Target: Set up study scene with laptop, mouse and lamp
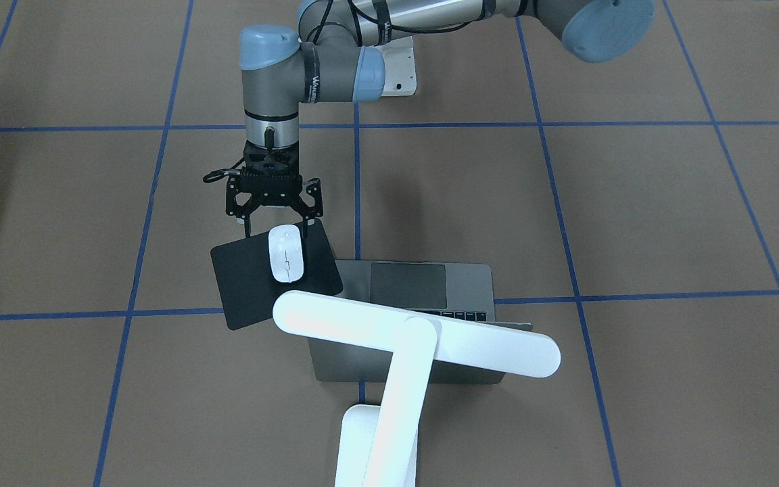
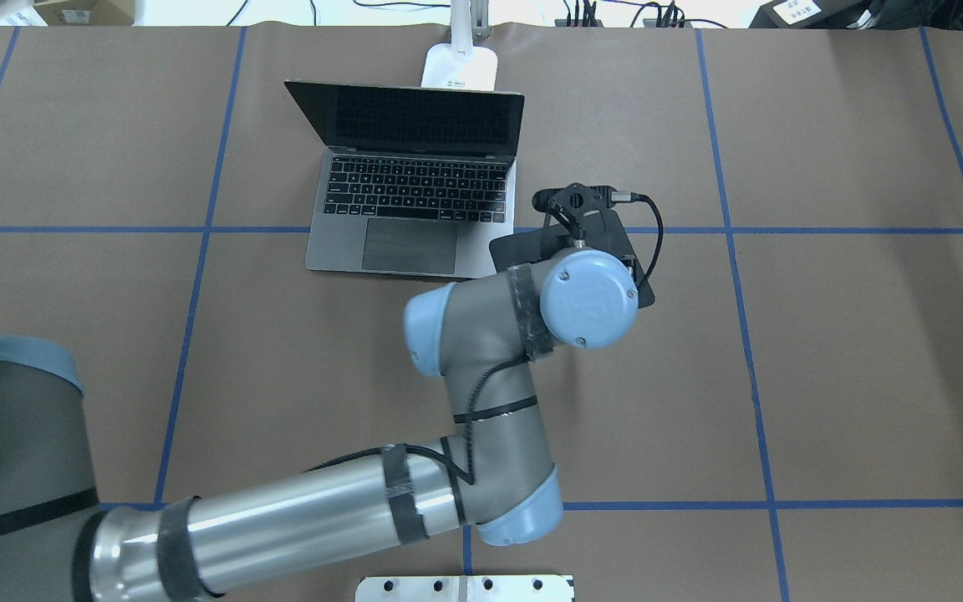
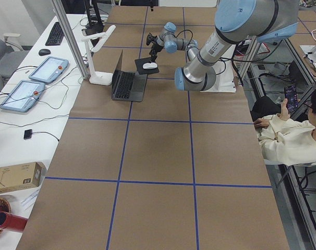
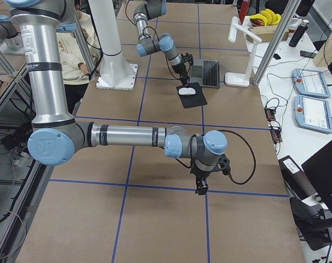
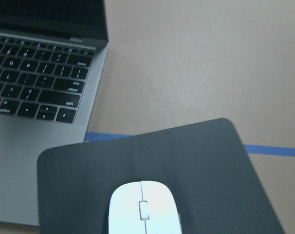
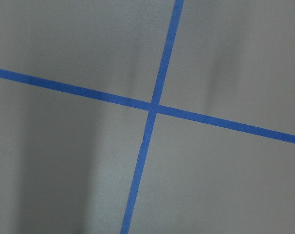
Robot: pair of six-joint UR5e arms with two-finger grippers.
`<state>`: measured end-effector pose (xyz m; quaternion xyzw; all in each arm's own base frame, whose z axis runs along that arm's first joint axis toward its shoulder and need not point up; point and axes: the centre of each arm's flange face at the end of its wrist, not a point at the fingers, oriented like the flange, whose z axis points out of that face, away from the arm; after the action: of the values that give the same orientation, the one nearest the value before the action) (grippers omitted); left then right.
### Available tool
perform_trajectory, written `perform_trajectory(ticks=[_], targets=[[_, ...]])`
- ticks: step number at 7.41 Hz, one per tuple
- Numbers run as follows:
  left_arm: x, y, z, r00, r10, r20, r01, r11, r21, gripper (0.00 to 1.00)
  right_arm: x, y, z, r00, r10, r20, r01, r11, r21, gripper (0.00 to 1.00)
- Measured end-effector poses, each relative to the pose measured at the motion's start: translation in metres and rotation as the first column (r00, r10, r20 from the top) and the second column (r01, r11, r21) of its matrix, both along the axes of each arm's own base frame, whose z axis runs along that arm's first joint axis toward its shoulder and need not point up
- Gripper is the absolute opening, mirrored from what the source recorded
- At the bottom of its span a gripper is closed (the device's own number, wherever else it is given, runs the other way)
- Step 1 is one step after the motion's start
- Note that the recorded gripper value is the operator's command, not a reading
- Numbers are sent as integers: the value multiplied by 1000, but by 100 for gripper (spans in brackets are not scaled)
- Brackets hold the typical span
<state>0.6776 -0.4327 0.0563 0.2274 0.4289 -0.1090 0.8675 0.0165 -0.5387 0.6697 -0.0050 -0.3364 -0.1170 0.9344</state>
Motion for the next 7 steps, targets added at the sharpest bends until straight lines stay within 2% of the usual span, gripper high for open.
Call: perform_trajectory(ticks=[2, 4, 5, 7], targets=[[-103, 4, 23, 996, 81, 34, -81, 997, -16, 99, 4, 1, 2, 1000, 8, 1, -8, 1000, -4, 100], [-200, 1, 55, 981, 173, 91, -168, 984, -64, 99, 13, 3, 4, 1000, 24, 2, -24, 1000, -8, 100], [-233, -9, 76, 970, 209, 122, -198, 976, -91, 99, 19, 3, 4, 999, 35, 2, -35, 999, -8, 100], [-298, -43, 149, 940, 282, 191, -255, 954, -154, 99, 28, 5, 4, 999, 51, 3, -51, 999, -8, 100]])
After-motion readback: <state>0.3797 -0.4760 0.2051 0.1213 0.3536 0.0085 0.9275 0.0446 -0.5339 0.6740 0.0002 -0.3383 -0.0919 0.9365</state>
